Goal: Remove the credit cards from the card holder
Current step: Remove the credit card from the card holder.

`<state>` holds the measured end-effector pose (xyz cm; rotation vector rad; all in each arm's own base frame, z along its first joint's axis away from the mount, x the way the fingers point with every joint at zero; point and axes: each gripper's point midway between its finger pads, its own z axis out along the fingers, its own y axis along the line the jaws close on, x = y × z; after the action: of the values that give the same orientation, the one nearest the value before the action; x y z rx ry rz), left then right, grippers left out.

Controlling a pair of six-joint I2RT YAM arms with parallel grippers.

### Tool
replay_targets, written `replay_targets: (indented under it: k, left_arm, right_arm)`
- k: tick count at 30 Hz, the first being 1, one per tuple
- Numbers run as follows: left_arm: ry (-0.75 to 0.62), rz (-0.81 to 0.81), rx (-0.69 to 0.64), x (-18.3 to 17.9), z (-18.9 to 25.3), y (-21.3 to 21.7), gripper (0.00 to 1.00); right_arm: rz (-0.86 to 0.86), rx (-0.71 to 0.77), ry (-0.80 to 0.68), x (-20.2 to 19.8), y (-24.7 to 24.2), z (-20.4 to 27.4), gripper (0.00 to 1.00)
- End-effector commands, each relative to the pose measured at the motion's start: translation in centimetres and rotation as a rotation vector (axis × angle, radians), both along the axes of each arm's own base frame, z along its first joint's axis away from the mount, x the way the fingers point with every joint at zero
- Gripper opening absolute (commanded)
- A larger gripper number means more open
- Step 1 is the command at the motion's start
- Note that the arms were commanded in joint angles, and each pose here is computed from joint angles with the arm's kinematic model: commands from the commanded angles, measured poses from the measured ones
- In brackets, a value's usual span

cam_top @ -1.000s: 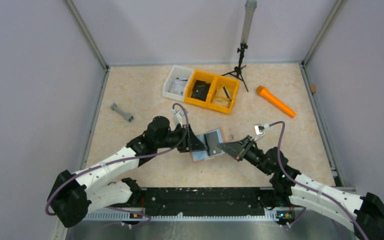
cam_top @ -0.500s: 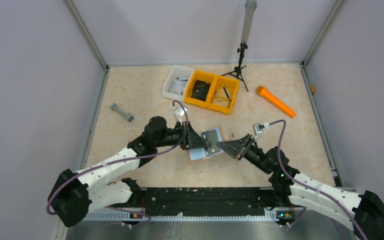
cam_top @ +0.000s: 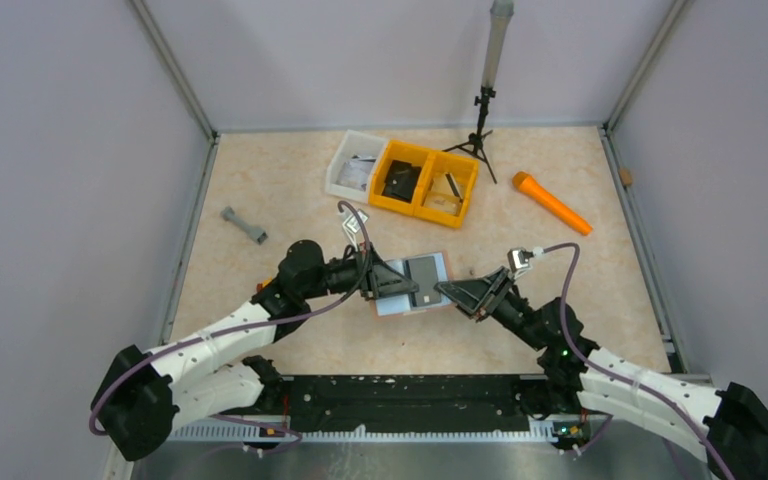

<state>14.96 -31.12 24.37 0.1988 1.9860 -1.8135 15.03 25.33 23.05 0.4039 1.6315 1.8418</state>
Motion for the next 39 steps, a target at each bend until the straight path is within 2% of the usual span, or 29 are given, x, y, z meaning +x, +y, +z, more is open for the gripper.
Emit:
replay_targets:
  k: [1,3,5,7,9,19,25,26,29,30,32,34,35,36,37,39]
  left_arm:
    - [-0.074,0.001,-0.070,-0.3,2.2,0.4,0.00]
    - [-0.068,-0.010,-0.069,-0.5,2.2,0.3,0.00]
    - [-0.060,-0.018,-0.072,-0.6,2.1,0.3,0.00]
    - [-0.053,-0.023,-0.075,-0.7,2.1,0.3,0.00]
    - [-0.051,-0.026,-0.077,-0.7,2.1,0.2,0.00]
    - [-0.041,-0.026,-0.069,-0.9,1.7,0.9,0.00]
    - [-0.035,-0.032,-0.068,-0.9,1.6,0.9,0.00]
    - [-0.034,-0.036,-0.071,-0.9,1.6,0.9,0.00]
    - [-0.026,-0.051,-0.076,-0.9,1.7,0.6,0.00]
    - [-0.024,-0.058,-0.080,-0.9,1.7,0.5,0.00]
    - [-0.019,-0.069,-0.083,-0.9,1.8,0.3,0.00]
    - [-0.016,-0.074,-0.084,-0.9,1.8,0.2,0.00]
    - [-0.016,-0.076,-0.086,-0.9,1.8,0.2,0.00]
    - [-0.016,-0.078,-0.085,-0.9,1.8,0.2,0.00]
    - [-0.016,-0.074,-0.084,-0.8,1.8,0.2,0.00]
    - [-0.019,-0.066,-0.080,-0.8,1.7,0.3,0.00]
  right_arm:
    - [-0.002,0.087,-0.058,-0.4,-0.6,2.6,0.30]
    - [0.002,0.099,-0.072,-0.6,-0.7,3.0,0.22]
    - [0.001,0.105,-0.080,-0.6,-0.7,3.2,0.08]
    - [0.000,0.100,-0.086,-0.6,-0.7,3.3,0.02]
    - [-0.001,0.084,-0.091,-0.5,-0.6,3.3,0.00]
    - [-0.089,0.069,-0.093,0.1,-2.1,3.0,0.00]
    - [-0.085,0.069,-0.106,-0.1,-2.2,3.6,0.00]
    - [-0.076,0.063,-0.110,-0.2,-2.0,3.6,0.02]
    - [-0.039,0.051,-0.145,-0.5,-1.2,4.2,0.29]
    - [-0.009,0.043,-0.158,-0.8,-0.7,4.4,0.34]
    - [0.018,0.033,-0.172,-1.0,-0.1,4.5,0.36]
    - [0.031,0.037,-0.176,-1.1,0.2,4.5,0.32]
    - [0.033,0.037,-0.175,-1.0,0.2,4.5,0.27]
    - [0.033,0.035,-0.175,-1.0,0.3,4.4,0.16]
    - [0.030,0.033,-0.171,-1.0,0.3,4.3,0.01]
    - [0.019,0.031,-0.165,-0.8,0.1,4.2,0.00]
